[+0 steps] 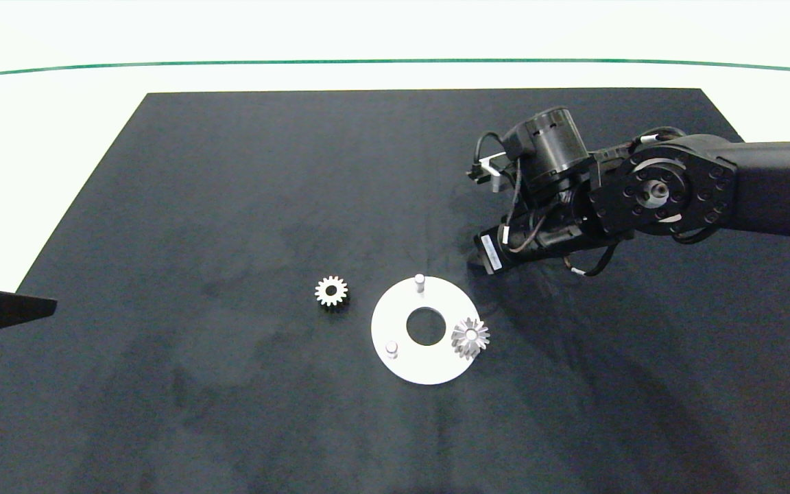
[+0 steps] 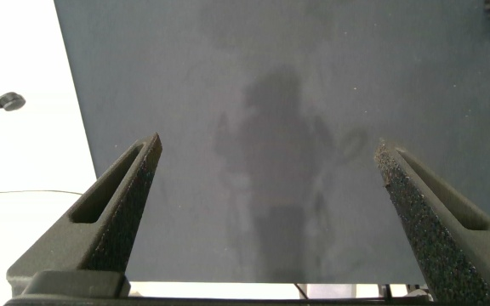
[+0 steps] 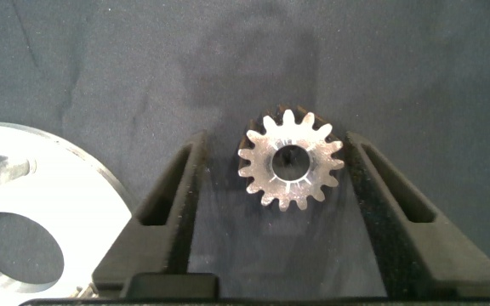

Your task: Install three planetary gears onto the carrier pins

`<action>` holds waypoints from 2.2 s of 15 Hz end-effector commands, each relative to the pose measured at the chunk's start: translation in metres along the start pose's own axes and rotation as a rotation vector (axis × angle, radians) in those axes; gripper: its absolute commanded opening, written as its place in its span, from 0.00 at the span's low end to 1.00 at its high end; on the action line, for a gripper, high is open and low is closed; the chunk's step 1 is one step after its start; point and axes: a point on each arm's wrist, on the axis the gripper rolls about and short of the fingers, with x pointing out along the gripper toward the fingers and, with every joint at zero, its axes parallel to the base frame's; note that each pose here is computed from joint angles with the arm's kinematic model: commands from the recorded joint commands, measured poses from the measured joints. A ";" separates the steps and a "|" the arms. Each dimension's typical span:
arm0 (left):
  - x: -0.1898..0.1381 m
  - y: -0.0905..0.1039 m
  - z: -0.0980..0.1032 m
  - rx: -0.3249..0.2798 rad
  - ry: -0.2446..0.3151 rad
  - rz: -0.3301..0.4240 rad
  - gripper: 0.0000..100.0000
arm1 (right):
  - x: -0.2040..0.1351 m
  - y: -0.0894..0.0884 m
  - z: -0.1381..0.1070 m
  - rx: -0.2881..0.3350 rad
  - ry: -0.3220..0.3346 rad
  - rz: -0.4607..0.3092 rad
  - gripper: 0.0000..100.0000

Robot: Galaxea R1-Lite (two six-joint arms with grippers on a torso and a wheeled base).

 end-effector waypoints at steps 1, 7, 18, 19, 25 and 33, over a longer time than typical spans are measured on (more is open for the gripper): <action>-0.001 0.000 -0.001 0.001 0.002 0.001 1.00 | 0.002 0.002 -0.001 0.011 0.006 0.001 0.57; -0.001 0.000 -0.001 0.001 0.002 0.001 1.00 | 0.002 0.002 -0.001 0.011 0.006 0.001 0.45; -0.001 0.000 -0.001 0.001 0.001 0.001 1.00 | -0.046 0.062 0.006 -0.063 -0.084 0.142 0.22; -0.001 0.000 -0.001 0.001 0.001 0.001 1.00 | -0.048 0.070 0.005 -0.076 -0.086 0.156 0.21; -0.002 0.000 0.000 0.001 -0.002 0.001 1.00 | -0.037 0.088 0.002 -0.103 -0.068 0.178 0.16; -0.002 0.000 -0.001 0.000 -0.004 0.003 1.00 | -0.025 0.097 0.002 -0.114 -0.060 0.155 0.16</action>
